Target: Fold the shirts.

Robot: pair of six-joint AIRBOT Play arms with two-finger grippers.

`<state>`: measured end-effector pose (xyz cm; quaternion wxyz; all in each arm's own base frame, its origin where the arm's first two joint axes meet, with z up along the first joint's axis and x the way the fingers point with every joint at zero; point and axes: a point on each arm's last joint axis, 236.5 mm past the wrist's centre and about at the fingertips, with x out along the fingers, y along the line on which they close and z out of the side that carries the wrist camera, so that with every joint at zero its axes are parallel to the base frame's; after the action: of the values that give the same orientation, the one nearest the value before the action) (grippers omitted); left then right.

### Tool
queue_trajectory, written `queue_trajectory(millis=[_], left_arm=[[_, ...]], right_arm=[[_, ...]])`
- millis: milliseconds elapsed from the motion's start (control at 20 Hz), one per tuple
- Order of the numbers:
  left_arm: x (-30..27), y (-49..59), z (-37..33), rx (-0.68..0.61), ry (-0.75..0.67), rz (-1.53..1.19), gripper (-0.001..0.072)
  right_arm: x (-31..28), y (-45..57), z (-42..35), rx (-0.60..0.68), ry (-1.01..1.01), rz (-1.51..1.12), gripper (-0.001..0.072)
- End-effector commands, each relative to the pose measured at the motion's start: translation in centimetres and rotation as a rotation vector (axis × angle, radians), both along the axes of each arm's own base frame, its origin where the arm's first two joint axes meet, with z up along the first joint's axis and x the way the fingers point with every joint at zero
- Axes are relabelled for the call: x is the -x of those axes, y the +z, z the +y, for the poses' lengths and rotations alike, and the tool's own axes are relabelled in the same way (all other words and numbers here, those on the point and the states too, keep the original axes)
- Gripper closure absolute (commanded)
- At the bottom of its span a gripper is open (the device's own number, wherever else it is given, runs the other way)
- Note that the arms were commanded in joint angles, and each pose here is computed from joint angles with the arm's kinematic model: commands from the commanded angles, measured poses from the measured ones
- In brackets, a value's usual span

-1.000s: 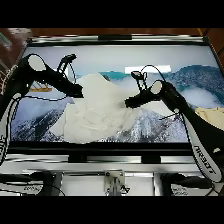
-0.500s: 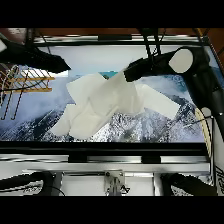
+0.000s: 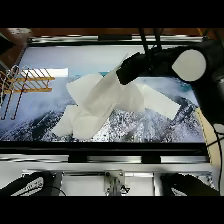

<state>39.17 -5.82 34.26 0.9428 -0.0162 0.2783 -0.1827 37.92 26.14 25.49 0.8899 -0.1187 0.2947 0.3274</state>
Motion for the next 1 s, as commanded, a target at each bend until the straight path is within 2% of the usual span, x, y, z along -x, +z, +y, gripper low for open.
queue_trajectory(millis=[0, 50, 200, 300, 400, 500, 600, 650, 700, 950], left_arm=[[1.8, 0.2, 4.9, -0.017, 0.122, 0.028, 0.0306], [1.9, -1.0, 5.8, -0.018, 0.133, 0.075, 0.0216], [0.8, -4.4, 8.2, -0.040, 0.169, 0.174, 0.0215], [0.2, -7.2, 10.4, -0.150, 0.175, 0.245, 0.0216], [-0.5, -10.2, 13.6, -0.239, 0.235, 0.334, 0.0223], [-0.7, -13.5, 16.4, -0.247, 0.348, 0.463, 0.0223], [-1.0, -17.3, 16.3, -0.229, 0.338, 0.563, 0.0243], [-0.6, -19.7, 15.7, -0.233, 0.319, 0.618, 0.0299], [-0.3, -21.8, 15.2, -0.246, 0.306, 0.656, 0.0314], [1.7, -28.5, 17.6, -0.346, 0.380, 0.618, 0.0315]], right_arm=[[0.7, 2.1, -1.1, -0.036, -0.058, -0.027, 0.0656], [0.8, 1.9, -0.9, -0.048, -0.064, -0.006, 0.0655], [0.1, 0.0, -0.4, -0.034, -0.072, 0.040, 0.0655], [-0.6, -1.8, 0.1, -0.012, -0.073, 0.074, 0.0655], [-1.2, -3.4, 0.5, 0.007, -0.072, 0.107, 0.0655], [-1.7, -4.7, 0.8, 0.022, -0.072, 0.129, 0.0655], [-2.1, -5.7, 1.0, 0.034, -0.074, 0.146, 0.0655], [-2.2, -6.1, 1.0, 0.043, -0.076, 0.150, 0.0655], [-2.4, -6.4, 0.9, 0.051, -0.079, 0.152, 0.0655], [-2.4, -7.1, 0.9, 0.055, -0.089, 0.179, 0.0655]])
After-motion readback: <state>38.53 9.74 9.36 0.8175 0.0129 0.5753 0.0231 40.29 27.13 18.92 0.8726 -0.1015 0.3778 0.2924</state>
